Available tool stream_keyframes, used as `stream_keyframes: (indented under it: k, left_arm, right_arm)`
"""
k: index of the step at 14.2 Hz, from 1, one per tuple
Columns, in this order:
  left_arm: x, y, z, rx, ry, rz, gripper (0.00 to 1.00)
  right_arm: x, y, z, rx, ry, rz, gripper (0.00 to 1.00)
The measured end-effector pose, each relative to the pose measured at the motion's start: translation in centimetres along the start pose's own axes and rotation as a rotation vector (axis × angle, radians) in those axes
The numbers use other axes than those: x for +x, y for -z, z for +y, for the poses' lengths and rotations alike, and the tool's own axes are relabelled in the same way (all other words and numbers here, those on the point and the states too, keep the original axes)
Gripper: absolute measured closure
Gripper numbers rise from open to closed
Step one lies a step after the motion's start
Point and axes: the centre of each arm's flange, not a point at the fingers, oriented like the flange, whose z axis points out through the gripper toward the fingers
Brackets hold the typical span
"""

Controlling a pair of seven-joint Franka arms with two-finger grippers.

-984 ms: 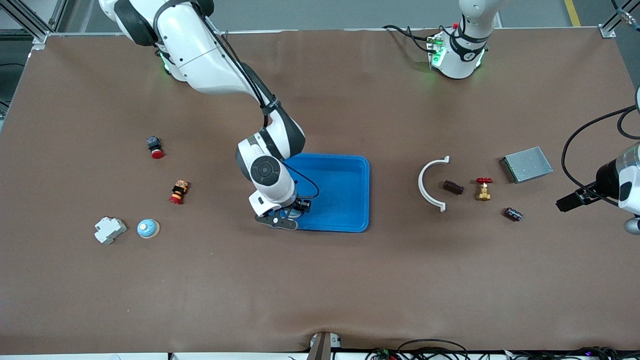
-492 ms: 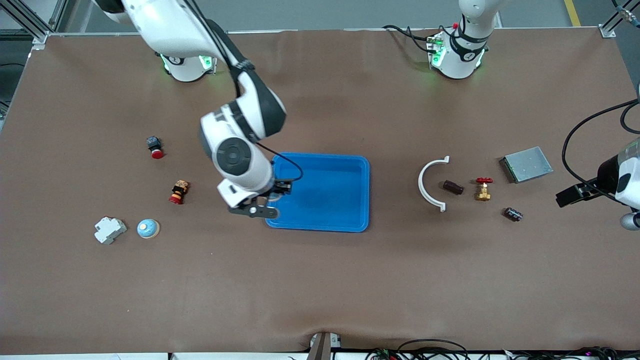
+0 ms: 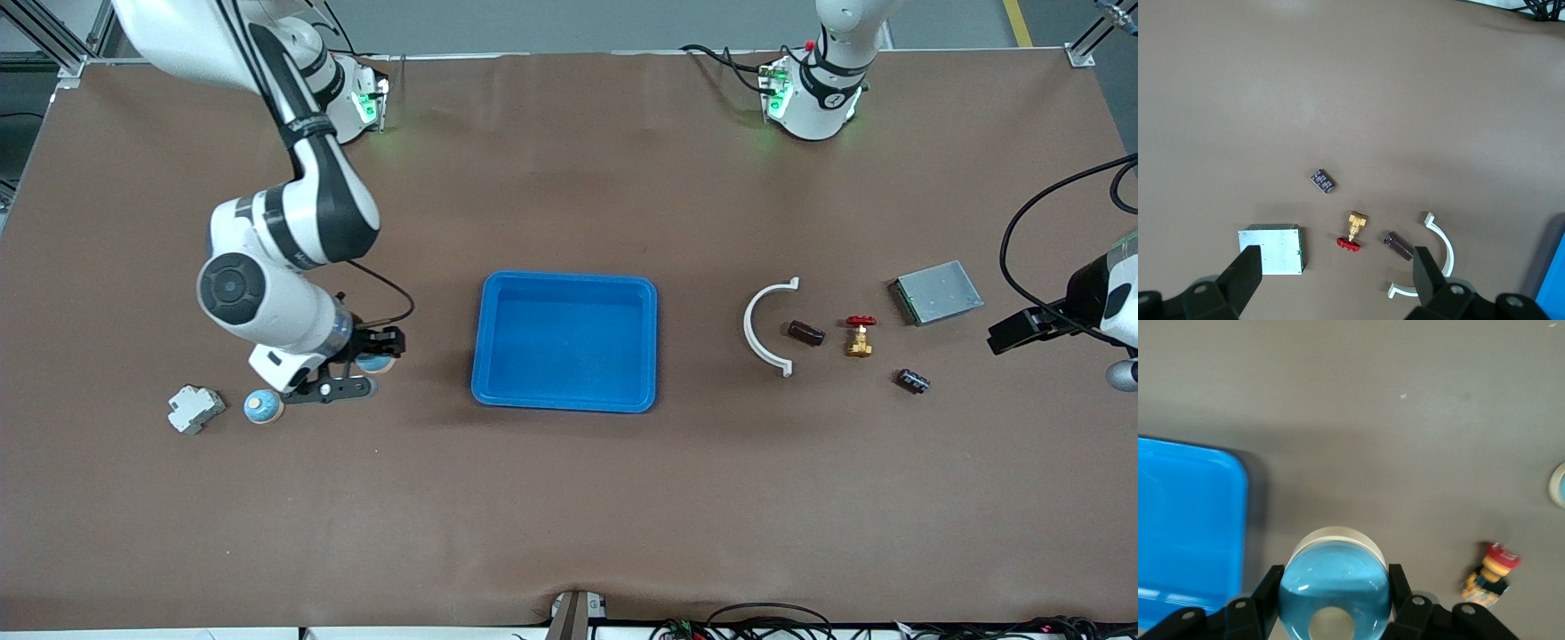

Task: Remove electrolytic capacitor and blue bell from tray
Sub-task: 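Carry the bell beside the first bell with the right gripper while the left gripper withdraws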

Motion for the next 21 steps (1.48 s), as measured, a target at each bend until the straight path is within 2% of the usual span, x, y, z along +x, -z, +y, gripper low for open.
stream_keyframes:
  k: [2,7,11,21]
  left_arm:
    - [-0.2,0.4,0.1,-0.003,0.000,0.002,0.00]
    - [-0.4,0.8,0.1,0.000,-0.040,0.006,0.00]
    - [-0.5,0.9,0.2,0.002,-0.041,0.002,0.00]
    - [-1.7,2.9,0.3,0.029,-0.040,-0.002,0.00]
  right_arm:
    - [-0.2,-1.9,2.2,-0.002,0.023,0.031,0.32]
    - [0.1,-5.3,4.2,-0.017,0.040,0.062,0.32]
    - [0.7,-9.5,6.1,-0.031,0.035,0.048,0.32]
    - [2.5,-13.3,9.1,-0.040,0.079,0.018,0.32]
